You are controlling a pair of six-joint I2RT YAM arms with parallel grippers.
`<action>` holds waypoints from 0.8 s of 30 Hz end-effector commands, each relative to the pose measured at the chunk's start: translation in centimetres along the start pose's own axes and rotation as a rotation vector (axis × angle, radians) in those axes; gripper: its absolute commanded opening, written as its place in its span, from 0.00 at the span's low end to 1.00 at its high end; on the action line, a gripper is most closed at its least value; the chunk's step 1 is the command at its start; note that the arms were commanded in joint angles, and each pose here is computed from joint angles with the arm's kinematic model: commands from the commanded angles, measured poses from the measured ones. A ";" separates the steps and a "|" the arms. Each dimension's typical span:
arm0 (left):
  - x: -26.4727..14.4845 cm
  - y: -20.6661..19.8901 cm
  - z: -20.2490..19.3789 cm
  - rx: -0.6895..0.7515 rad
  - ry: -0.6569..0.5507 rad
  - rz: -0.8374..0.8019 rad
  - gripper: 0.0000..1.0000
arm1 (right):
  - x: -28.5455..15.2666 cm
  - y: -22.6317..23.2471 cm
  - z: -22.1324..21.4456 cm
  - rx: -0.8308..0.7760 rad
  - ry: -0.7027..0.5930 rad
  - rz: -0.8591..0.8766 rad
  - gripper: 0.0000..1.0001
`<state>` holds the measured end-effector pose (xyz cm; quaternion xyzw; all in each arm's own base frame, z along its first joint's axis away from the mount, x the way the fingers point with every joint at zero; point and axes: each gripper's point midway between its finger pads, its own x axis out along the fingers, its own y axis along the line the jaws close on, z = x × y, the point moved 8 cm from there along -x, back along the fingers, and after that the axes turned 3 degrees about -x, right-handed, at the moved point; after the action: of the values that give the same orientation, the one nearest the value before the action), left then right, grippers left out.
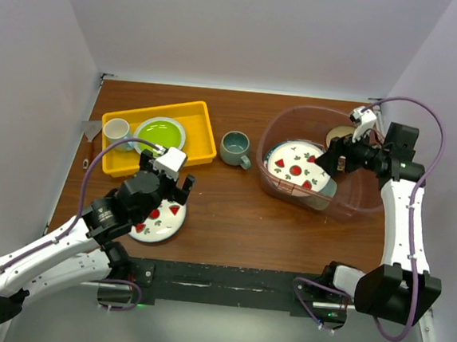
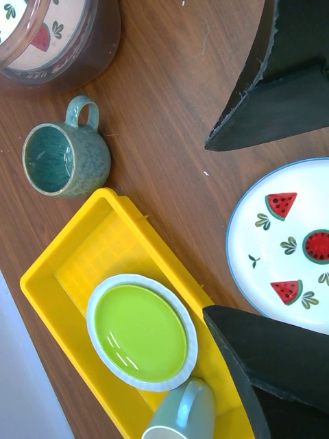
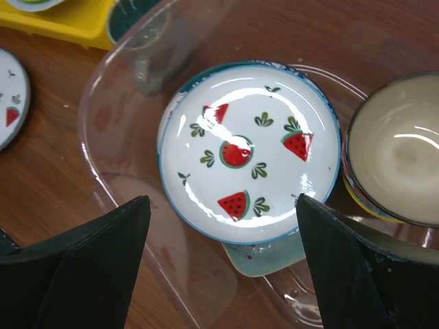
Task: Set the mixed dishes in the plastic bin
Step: Place the plate in the plastic bin, then pick up the plate at the center of the board.
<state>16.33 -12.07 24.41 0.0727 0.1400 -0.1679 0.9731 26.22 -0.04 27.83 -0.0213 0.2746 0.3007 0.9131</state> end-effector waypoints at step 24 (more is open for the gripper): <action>0.6 -0.1 -0.2 -0.075 0.000 0.030 1.00 | -0.2 3.9 -0.2 -0.078 -0.261 0.247 0.95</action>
<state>16.50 -12.03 23.67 0.0664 0.1517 -0.1560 0.9738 24.00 2.81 27.30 0.0308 0.1718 0.4084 0.8960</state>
